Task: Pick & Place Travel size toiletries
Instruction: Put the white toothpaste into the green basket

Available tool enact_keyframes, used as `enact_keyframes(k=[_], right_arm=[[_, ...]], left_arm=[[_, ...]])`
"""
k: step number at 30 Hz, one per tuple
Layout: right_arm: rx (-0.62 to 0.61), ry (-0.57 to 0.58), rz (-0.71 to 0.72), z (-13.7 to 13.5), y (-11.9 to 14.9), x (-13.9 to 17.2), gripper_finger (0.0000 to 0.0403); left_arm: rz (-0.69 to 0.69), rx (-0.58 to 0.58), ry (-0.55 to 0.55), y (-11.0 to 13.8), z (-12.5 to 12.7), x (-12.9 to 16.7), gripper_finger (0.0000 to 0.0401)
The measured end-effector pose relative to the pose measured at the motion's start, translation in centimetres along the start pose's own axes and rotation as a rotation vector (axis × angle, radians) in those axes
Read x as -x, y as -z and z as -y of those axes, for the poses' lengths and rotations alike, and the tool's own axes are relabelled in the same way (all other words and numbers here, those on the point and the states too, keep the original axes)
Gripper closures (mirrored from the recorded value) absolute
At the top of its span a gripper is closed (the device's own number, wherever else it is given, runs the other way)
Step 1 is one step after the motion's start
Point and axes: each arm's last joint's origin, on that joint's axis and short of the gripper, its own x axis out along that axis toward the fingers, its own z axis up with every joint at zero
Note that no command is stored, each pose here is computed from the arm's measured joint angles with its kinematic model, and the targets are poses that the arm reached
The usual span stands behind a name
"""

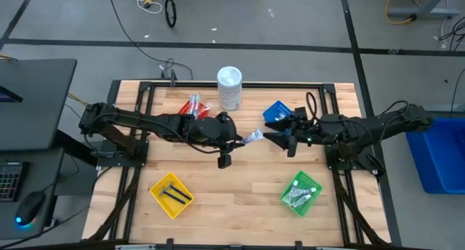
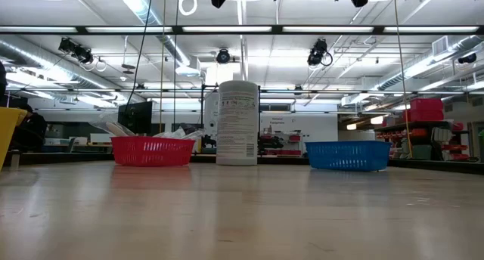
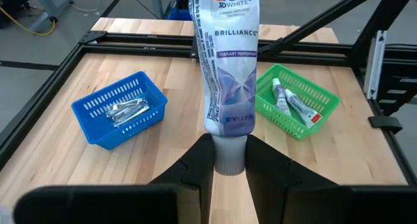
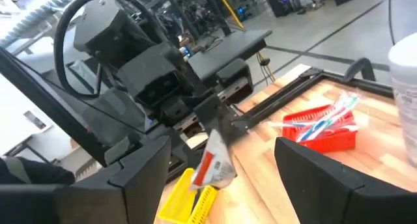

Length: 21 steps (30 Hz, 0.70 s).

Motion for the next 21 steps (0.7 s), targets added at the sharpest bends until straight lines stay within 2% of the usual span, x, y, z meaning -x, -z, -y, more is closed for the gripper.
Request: enact_keyframes(k=[9, 21], right_arm=[[0.0, -0.002, -0.076, 0.4, 1.3, -2.0, 0.0119], [0.011, 0.006, -0.074, 0.5, 1.4, -2.1, 0.0174]], left_arm=[[-0.02, 0.001, -0.015, 0.2, -0.1, 0.0, 0.0322], [-0.047, 0.012, -0.029, 0.5, -0.1, 0.0, 0.0321]])
